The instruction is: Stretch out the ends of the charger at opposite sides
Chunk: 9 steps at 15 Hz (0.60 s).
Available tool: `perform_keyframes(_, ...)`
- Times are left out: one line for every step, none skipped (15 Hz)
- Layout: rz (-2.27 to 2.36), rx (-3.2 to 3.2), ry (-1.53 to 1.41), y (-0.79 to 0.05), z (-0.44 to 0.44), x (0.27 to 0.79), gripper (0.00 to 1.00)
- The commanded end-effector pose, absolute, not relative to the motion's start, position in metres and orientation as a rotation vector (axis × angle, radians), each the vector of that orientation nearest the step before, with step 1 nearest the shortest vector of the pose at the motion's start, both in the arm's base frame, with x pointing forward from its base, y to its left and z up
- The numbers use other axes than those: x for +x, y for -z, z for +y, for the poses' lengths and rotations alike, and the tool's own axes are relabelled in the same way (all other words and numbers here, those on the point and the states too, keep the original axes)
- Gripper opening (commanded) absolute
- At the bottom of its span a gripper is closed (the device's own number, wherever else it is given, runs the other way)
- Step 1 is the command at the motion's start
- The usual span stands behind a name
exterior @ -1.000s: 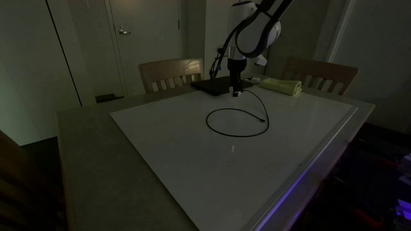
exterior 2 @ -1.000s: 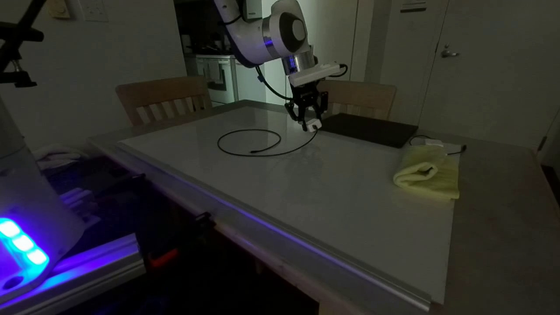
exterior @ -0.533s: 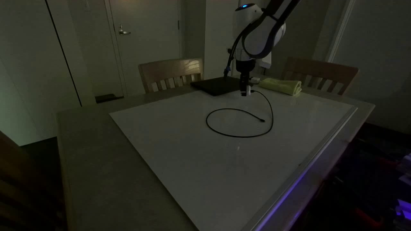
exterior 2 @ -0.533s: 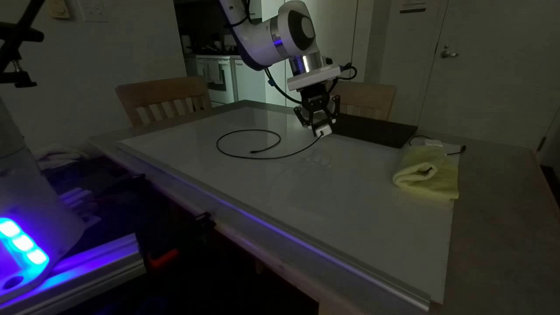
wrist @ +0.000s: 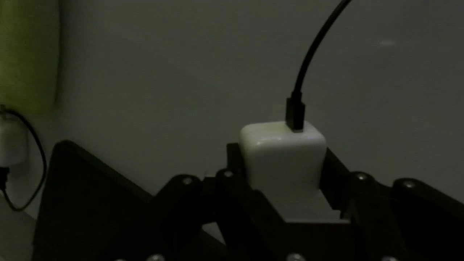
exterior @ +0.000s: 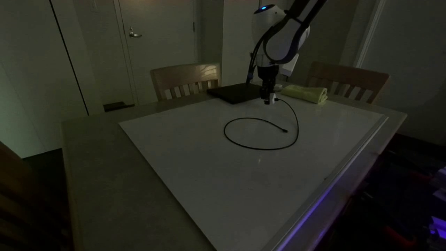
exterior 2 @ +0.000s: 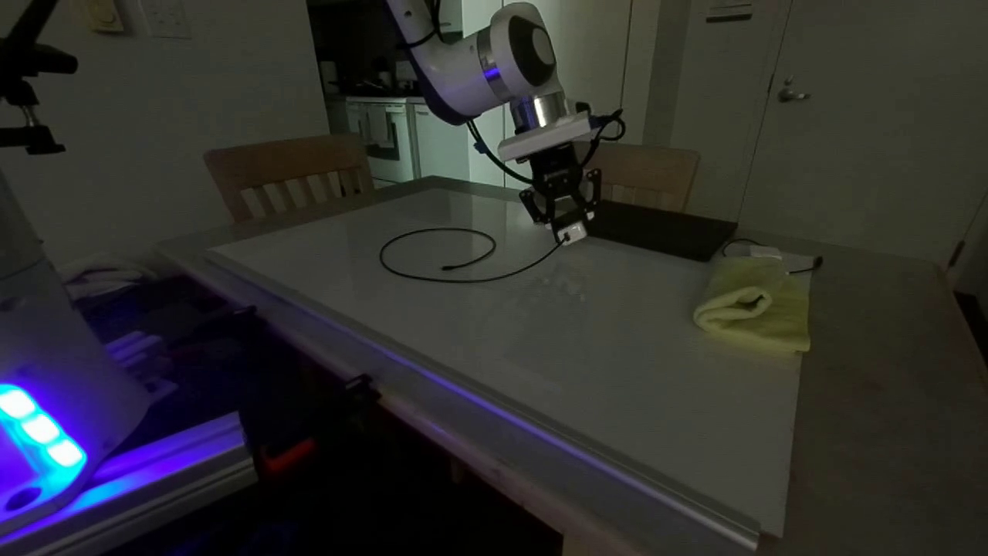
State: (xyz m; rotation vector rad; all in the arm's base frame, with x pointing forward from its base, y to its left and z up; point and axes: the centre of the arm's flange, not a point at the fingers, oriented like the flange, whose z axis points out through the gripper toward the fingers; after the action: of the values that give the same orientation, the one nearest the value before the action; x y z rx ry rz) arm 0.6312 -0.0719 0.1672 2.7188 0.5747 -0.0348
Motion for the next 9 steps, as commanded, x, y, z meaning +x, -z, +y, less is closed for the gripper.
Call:
perform_keyframes(0.295, 2.702, 0.074, -0.162, -0.086, 0.630, 0.28)
perform_keyframes(0.208, 2.709, 0.089, -0.162, -0.096, 0.627, 0.28)
perform_keyframes(0.125, 2.718, 0.112, -0.160, -0.103, 0.624, 0.28)
perform_keyframes(0.042, 2.723, 0.136, -0.159, -0.110, 0.620, 0.28)
perform_keyframes(-0.039, 2.719, 0.155, -0.159, -0.112, 0.618, 0.28)
perform_keyframes(0.081, 2.723, 0.119, -0.159, -0.108, 0.617, 0.53)
perform_keyframes(0.030, 2.719, 0.132, -0.158, -0.111, 0.614, 0.53)
perform_keyframes(0.006, 2.718, 0.136, -0.158, -0.112, 0.614, 0.53)
perform_keyframes(-0.005, 2.717, 0.139, -0.158, -0.112, 0.613, 0.28)
